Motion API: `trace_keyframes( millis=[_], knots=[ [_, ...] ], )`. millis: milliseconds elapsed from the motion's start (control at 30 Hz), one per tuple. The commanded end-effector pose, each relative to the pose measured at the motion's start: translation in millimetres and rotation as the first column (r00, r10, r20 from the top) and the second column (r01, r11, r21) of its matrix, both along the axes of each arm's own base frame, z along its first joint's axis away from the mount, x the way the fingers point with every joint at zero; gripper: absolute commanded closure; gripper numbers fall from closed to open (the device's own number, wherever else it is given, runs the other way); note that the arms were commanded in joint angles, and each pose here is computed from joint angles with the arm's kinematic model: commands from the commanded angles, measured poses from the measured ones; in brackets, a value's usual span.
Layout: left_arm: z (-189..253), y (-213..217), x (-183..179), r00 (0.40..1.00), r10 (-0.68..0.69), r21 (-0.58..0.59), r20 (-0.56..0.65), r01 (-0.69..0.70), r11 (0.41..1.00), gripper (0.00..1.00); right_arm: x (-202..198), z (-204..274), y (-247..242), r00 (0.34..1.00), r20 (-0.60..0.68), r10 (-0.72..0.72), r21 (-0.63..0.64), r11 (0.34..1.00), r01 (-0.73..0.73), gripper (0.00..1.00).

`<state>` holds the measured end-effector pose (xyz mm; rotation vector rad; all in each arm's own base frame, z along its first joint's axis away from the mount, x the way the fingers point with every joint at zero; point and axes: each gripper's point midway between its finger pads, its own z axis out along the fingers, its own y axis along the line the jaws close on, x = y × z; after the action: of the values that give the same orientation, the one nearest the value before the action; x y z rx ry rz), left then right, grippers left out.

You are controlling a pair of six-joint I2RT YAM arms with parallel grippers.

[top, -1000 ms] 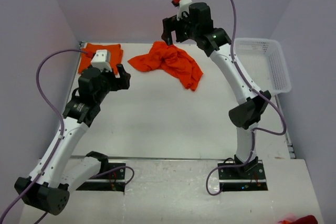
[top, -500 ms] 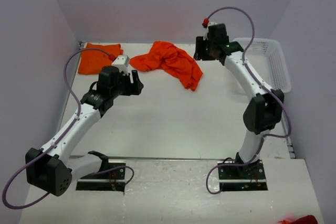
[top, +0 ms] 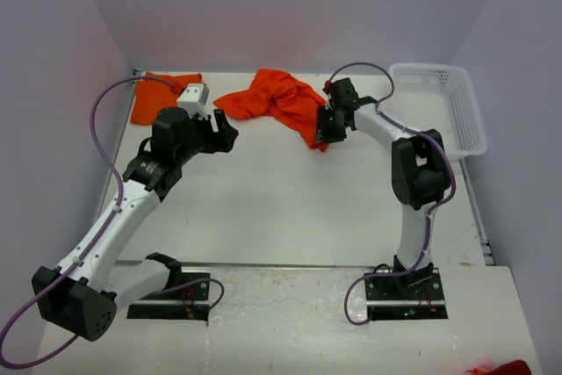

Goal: Fold and stack the t-shirts
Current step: Move the tshirt to the center of the board

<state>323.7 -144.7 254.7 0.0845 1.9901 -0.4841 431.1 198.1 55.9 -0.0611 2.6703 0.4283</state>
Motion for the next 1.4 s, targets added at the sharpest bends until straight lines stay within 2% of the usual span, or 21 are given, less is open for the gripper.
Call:
trace_keyframes(
  millis=[0,133,400,1200,1367],
  knots=[
    [14.1,-6.2,2.0,0.999,-0.031,-0.008,0.037,0.032,0.999,0.26,9.5,31.5,11.1,0.996,0.084,0.002,0.057,0.998,-0.007,0.6],
    [5.9,-10.2,3.5,0.999,-0.045,-0.014,0.018,0.045,0.999,0.25,14.8,37.6,14.3,0.995,0.101,0.013,0.061,0.998,-0.019,0.55],
    [9.2,-8.8,2.0,0.998,-0.048,-0.007,0.033,0.048,0.999,0.25,41.6,41.6,24.5,0.993,0.118,0.026,0.058,0.998,-0.033,0.56],
    [14.1,-5.2,-2.2,0.998,-0.05,0.011,0.046,0.049,0.999,0.22,28.1,-2.4,17.5,0.999,0.048,0.009,0.03,0.999,-0.011,0.59],
    [17.0,-3.6,-3.1,0.998,-0.045,0.014,0.053,0.044,0.999,0.22,30.0,-6.3,19.6,0.999,0.044,0.013,0.036,0.999,-0.015,0.65]
  ],
)
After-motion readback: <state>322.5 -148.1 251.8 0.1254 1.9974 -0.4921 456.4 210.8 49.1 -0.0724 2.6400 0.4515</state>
